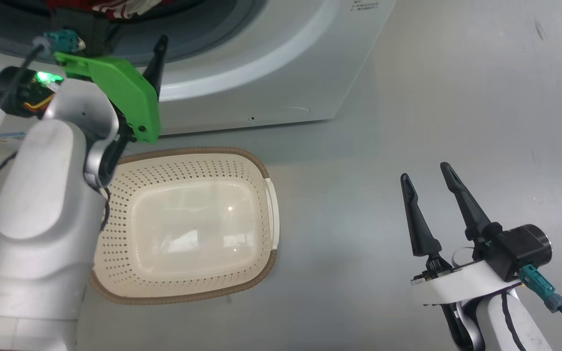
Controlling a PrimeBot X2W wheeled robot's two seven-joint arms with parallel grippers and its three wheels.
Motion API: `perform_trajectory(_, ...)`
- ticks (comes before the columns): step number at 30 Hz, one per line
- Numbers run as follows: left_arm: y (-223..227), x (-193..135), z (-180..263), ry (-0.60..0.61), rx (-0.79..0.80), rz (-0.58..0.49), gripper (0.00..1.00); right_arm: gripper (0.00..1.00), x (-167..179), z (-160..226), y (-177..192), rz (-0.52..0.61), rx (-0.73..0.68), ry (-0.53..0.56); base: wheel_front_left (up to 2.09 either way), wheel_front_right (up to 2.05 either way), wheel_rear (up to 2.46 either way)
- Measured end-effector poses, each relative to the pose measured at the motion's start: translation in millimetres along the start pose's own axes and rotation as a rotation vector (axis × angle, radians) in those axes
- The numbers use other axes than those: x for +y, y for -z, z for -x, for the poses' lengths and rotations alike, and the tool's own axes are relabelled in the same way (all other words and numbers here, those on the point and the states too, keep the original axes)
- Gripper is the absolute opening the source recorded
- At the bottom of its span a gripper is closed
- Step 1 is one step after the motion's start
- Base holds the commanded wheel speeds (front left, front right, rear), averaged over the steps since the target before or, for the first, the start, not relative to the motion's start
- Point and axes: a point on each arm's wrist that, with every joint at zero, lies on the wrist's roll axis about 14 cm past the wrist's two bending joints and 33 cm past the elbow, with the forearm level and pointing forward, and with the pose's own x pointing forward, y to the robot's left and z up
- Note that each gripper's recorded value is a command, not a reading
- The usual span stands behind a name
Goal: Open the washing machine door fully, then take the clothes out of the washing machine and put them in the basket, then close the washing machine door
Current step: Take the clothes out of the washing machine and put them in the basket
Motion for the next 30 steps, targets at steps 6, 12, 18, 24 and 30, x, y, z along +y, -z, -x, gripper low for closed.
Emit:
perform_trajectory(6,-3.1,26.4,-42.2,-0.009,0.107,-0.004,1.00,1.00,-2.3,-17.5,11.4,-0.038,0.018,-0.007,0.00,0.00,0.00)
perform_trajectory(12,9.7,39.7,-75.1,0.005,0.201,0.029,1.00,1.00,-8.1,-28.1,20.7,-0.059,0.036,-0.002,0.00,0.00,0.00)
perform_trajectory(18,21.3,44.3,-104.0,0.037,0.258,0.129,1.00,1.00,-20.7,-32.5,28.1,-0.072,0.052,0.030,0.00,0.00,0.00)
perform_trajectory(24,17.2,44.6,-127.4,0.067,0.264,0.185,1.00,1.00,-33.2,-33.9,35.5,-0.069,0.072,0.065,0.00,0.00,0.00)
perform_trajectory(30,26.2,47.1,-148.6,0.080,0.297,0.194,1.00,1.00,-45.3,-34.8,45.8,-0.061,0.099,0.099,0.00,0.00,0.00)
